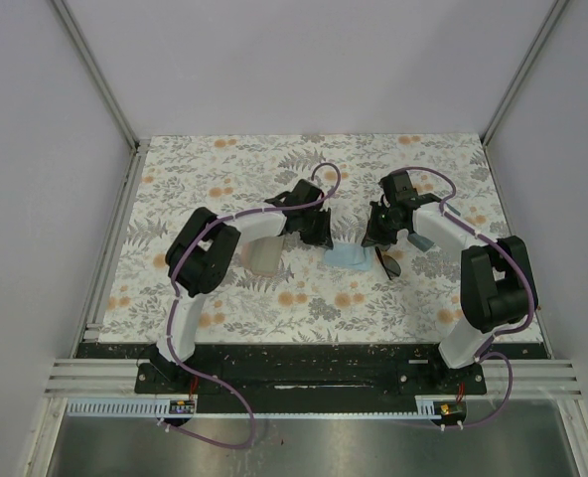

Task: Organize the sunglasses

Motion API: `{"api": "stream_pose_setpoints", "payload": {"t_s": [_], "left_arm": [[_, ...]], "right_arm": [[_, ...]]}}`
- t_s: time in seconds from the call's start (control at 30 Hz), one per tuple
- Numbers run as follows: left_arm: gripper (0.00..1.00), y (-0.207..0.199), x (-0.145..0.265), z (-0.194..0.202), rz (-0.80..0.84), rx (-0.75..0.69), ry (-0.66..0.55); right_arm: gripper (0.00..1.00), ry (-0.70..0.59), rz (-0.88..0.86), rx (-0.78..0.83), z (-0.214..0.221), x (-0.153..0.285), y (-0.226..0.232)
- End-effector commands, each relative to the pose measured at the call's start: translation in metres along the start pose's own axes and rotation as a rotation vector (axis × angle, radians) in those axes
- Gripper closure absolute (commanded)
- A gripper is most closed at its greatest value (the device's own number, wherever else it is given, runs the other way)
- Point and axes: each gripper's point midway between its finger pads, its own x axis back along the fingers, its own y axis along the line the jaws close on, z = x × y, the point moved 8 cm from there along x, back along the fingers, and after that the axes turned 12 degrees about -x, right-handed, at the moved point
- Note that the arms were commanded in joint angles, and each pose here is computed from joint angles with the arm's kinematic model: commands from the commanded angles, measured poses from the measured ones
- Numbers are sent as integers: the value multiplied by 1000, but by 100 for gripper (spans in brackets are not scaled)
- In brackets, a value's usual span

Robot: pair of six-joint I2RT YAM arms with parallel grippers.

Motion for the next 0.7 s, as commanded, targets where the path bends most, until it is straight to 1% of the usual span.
{"api": "stream_pose_setpoints", "payload": {"t_s": [0.0, 0.17, 0.4, 0.5, 0.6, 0.67], "left_arm": [[100, 9, -7, 40, -74, 51, 192], [100, 7, 1, 31, -98, 38, 157], [100, -5, 31, 12, -125, 21, 55], [100, -8, 43, 13, -135, 47, 12], [100, -12, 57, 17, -151, 73, -36], [100, -14, 67, 20, -169, 93, -59]], "right_arm": [[100, -38, -52, 6, -7, 17, 12], [100, -37, -55, 5, -8, 16, 13], [100, -15, -66, 24, -14, 8, 17], [100, -21, -104, 45, -19, 7, 24], [100, -14, -183, 57, -21, 7, 34], [100, -23, -196, 63, -22, 6, 39]]}}
